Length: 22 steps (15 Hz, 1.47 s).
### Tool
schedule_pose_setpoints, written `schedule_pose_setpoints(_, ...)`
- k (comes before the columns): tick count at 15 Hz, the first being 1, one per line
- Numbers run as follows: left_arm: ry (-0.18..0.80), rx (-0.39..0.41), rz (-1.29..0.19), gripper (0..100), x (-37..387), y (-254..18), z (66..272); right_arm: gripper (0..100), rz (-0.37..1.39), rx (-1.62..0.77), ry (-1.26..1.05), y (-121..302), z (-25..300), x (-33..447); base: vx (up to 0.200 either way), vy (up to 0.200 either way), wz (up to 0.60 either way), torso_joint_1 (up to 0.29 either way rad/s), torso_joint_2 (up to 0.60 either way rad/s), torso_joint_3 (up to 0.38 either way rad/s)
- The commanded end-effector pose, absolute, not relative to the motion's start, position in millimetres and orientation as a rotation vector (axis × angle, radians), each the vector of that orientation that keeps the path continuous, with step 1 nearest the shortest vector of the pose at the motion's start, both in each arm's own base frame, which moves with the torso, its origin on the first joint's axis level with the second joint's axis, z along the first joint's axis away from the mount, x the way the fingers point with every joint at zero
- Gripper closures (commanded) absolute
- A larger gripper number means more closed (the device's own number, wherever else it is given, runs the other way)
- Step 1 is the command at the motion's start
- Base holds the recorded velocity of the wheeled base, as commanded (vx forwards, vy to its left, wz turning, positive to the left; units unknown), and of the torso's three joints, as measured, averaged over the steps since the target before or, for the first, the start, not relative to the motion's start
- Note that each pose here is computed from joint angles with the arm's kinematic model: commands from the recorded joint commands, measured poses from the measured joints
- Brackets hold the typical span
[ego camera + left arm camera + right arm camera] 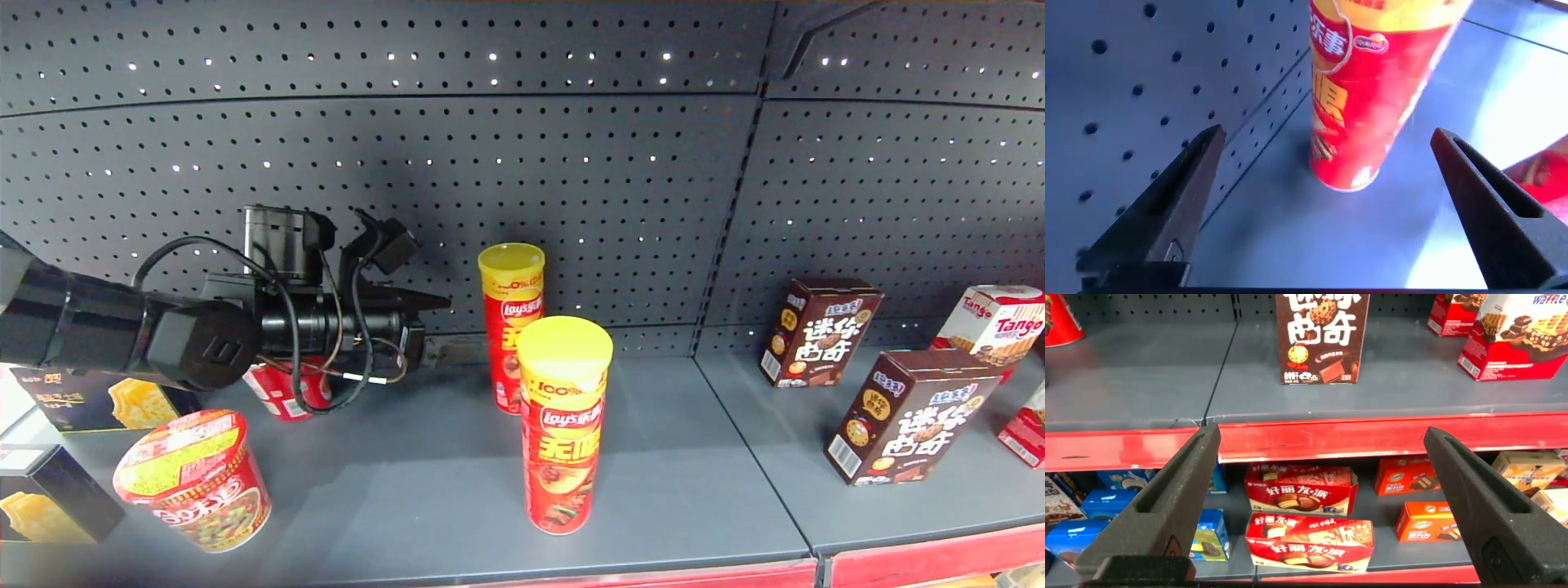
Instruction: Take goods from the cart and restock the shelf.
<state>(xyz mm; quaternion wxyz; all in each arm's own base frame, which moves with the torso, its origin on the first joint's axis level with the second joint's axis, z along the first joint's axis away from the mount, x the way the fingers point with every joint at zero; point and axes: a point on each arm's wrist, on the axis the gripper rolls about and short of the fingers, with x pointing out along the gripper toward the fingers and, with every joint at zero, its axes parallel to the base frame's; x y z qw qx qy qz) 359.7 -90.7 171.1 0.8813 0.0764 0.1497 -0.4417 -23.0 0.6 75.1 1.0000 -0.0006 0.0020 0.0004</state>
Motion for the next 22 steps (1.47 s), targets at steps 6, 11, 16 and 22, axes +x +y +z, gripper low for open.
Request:
schedule_pose_setpoints(6,0.299,0.197,-0.802,0,366.7,-81.8,175.2,0,0.002,-0.001,0.006,0.6,74.9,-22.8,0.0,0.0,0.0,0.0,0.0,0.0)
schedule_pose_setpoints(11,0.306,0.21,-0.822,0,370.1,-86.7,169.1,0,0.002,-0.001,0.005,0.6,75.3,-22.9,0.0,0.0,0.0,0.0,0.0,0.0)
schedule_pose_setpoints(16,0.312,0.146,-1.017,0,356.7,-87.1,161.1,0,0.002,-0.001,0.006,0.6,74.9,-22.8,0.0,0.0,0.0,0.0,0.0,0.0)
schedule_pose_setpoints(22,0.323,0.123,-1.118,0,347.9,-100.4,157.0,0,0.002,-0.001,0.005,0.6,75.3,-22.9,0.0,0.0,0.0,0.0,0.0,0.0)
